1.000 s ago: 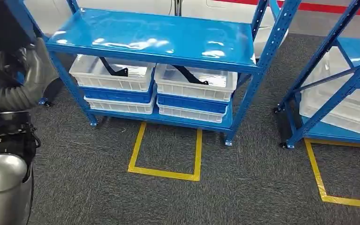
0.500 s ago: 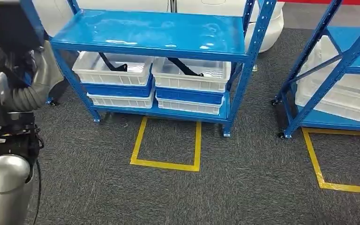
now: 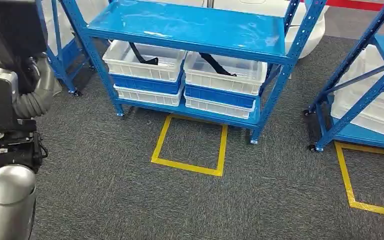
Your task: Take the parts from the cabinet and place them on the table.
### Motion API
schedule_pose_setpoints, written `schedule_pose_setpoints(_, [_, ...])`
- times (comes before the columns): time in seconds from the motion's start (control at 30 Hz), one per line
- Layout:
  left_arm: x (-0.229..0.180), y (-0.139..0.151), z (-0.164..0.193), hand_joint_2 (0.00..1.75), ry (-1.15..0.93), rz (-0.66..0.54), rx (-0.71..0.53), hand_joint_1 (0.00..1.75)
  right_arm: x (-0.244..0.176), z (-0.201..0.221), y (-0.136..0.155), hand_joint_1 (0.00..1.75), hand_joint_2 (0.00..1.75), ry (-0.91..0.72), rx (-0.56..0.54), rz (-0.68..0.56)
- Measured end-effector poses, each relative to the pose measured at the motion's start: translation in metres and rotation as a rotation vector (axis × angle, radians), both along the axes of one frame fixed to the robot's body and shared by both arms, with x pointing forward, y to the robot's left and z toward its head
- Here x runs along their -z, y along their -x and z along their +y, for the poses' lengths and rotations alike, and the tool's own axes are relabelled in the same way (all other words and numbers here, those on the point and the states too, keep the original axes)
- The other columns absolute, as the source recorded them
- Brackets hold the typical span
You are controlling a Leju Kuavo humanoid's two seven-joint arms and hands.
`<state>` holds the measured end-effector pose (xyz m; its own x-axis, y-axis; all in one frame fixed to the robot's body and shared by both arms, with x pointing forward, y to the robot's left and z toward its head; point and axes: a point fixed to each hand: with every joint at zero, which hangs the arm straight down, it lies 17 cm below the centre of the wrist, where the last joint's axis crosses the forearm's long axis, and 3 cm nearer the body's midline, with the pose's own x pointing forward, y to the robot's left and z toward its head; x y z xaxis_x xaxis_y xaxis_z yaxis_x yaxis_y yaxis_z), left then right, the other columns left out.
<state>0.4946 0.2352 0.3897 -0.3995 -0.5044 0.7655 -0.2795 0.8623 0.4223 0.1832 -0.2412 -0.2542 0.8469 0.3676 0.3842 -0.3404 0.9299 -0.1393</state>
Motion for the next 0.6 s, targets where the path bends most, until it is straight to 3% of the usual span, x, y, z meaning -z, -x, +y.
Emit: schedule_pose_setpoints(0.6, [0.0048, -0.004, -0.0016, 1.75, -0.035, 0.004, -0.005, 1.75, -0.0005, 0.0048, 0.0007, 0.0, 0.0, -0.024, -0.007, 0.009])
